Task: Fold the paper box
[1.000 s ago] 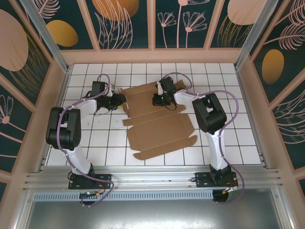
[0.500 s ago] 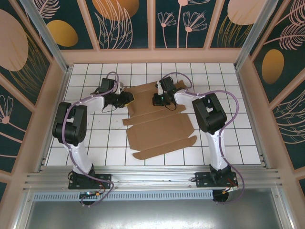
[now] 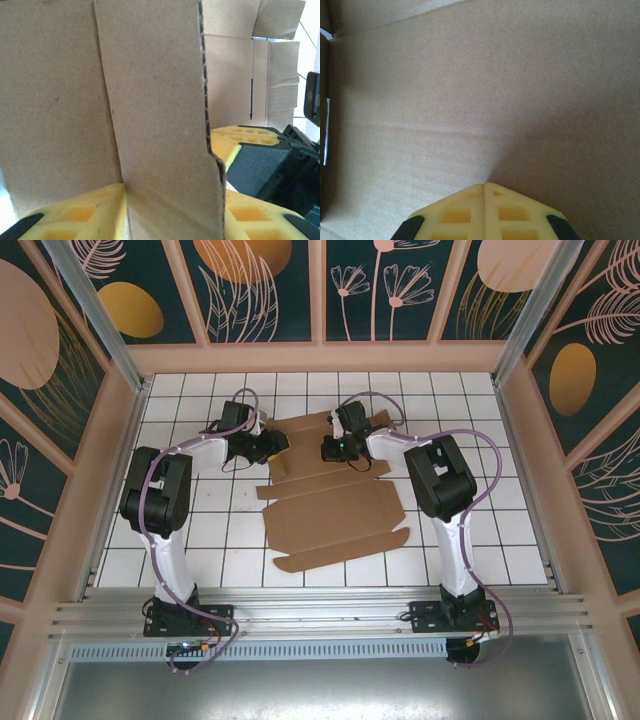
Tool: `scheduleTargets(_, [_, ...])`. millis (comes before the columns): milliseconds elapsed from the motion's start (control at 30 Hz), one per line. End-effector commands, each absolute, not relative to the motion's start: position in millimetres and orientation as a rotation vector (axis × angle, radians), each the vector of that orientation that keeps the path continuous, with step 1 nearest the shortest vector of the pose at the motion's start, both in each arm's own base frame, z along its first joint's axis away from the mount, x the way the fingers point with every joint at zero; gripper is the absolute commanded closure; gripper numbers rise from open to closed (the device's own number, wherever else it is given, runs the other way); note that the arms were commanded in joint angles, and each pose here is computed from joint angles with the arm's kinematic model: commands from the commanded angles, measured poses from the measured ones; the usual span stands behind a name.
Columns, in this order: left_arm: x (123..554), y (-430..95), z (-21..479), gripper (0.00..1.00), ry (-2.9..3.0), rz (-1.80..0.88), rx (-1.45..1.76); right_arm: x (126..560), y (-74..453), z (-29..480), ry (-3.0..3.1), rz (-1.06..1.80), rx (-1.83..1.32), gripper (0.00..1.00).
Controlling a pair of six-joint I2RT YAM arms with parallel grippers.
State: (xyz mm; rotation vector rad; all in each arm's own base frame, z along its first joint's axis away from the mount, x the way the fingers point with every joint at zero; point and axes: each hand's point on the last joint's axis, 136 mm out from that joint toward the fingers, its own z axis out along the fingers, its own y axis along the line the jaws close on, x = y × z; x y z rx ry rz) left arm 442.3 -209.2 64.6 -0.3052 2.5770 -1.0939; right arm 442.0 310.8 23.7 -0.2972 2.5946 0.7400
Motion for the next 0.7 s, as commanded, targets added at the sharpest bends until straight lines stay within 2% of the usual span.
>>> scheduleTargets(0, [442, -219, 65, 0.53, 2.572, -1.139, -0.287, 412, 280, -20, 2.78, 0.604, -0.245, 0.99])
scheduleTargets(167, [448, -214, 83, 0.5, 2.56, -1.062, -0.226, 412, 278, -17, 2.776, 0.612, -0.233, 0.99])
scheduleTargets(400, [449, -199, 127, 0.38, 2.491, -0.923, -0.147, 416, 272, -1, 2.749, 0.712, -0.169, 0.96])
scheduleTargets(667, [452, -181, 187, 0.39, 2.39, -0.796, -0.109, 422, 270, 23, 2.708, 0.756, -0.137, 0.95])
